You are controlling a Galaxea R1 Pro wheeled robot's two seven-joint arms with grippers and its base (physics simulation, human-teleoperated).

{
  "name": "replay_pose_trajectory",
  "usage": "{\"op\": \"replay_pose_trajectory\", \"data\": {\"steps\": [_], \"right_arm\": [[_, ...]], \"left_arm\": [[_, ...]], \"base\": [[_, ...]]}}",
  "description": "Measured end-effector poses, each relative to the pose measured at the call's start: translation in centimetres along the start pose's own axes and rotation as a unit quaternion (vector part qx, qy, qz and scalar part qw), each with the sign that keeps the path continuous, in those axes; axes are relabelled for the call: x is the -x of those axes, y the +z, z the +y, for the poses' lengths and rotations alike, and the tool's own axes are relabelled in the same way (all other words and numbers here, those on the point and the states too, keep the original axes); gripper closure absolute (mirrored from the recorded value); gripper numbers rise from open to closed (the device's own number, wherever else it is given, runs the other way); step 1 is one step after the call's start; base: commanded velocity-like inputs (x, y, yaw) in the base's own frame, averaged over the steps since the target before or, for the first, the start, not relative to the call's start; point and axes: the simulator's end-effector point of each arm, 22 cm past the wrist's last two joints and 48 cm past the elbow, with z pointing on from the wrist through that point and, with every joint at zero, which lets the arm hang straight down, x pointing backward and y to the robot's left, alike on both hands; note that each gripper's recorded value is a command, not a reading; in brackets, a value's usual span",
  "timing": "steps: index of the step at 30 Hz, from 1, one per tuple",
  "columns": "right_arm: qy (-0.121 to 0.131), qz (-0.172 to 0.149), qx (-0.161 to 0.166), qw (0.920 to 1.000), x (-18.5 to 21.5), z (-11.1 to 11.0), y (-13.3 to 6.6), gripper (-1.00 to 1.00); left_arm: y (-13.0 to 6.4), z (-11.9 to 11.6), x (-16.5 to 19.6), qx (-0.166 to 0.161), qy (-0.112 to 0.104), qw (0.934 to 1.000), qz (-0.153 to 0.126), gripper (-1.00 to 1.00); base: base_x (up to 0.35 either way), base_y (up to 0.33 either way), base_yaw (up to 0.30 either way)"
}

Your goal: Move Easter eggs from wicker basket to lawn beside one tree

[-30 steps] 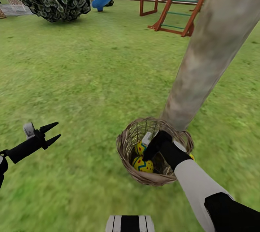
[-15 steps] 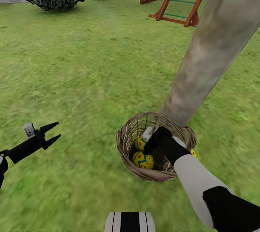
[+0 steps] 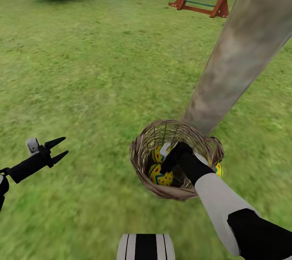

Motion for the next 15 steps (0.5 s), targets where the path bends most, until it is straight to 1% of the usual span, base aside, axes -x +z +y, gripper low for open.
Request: {"op": "replay_pose_trajectory", "data": {"steps": [6, 9, 12, 15], "right_arm": [[0.005, 0.002, 0.012, 0.9999, -0.3, 0.4, 1.2, -1.0], [0.015, -0.006, 0.025, 0.9995, -0.1, 0.9, 1.8, -1.0], [0.021, -0.009, 0.032, 0.9992, -0.1, 1.1, 2.4, -1.0], [0.026, -0.013, 0.031, 0.9991, 0.0, 1.0, 2.3, -1.0]], "left_arm": [[0.4, 1.5, -0.3, 0.01, -0.007, 0.9999, 0.003, -1.0], [0.5, 2.2, -0.4, 0.014, -0.01, 0.9998, 0.005, -1.0], [0.7, 3.0, -0.6, 0.019, -0.013, 0.9997, 0.007, -1.0], [0.7, 3.0, -0.6, 0.019, -0.014, 0.9997, 0.007, -1.0]], "base": [[0.0, 0.0, 0.0], [0.0, 0.0, 0.0], [0.0, 0.0, 0.0], [0.0, 0.0, 0.0]]}}
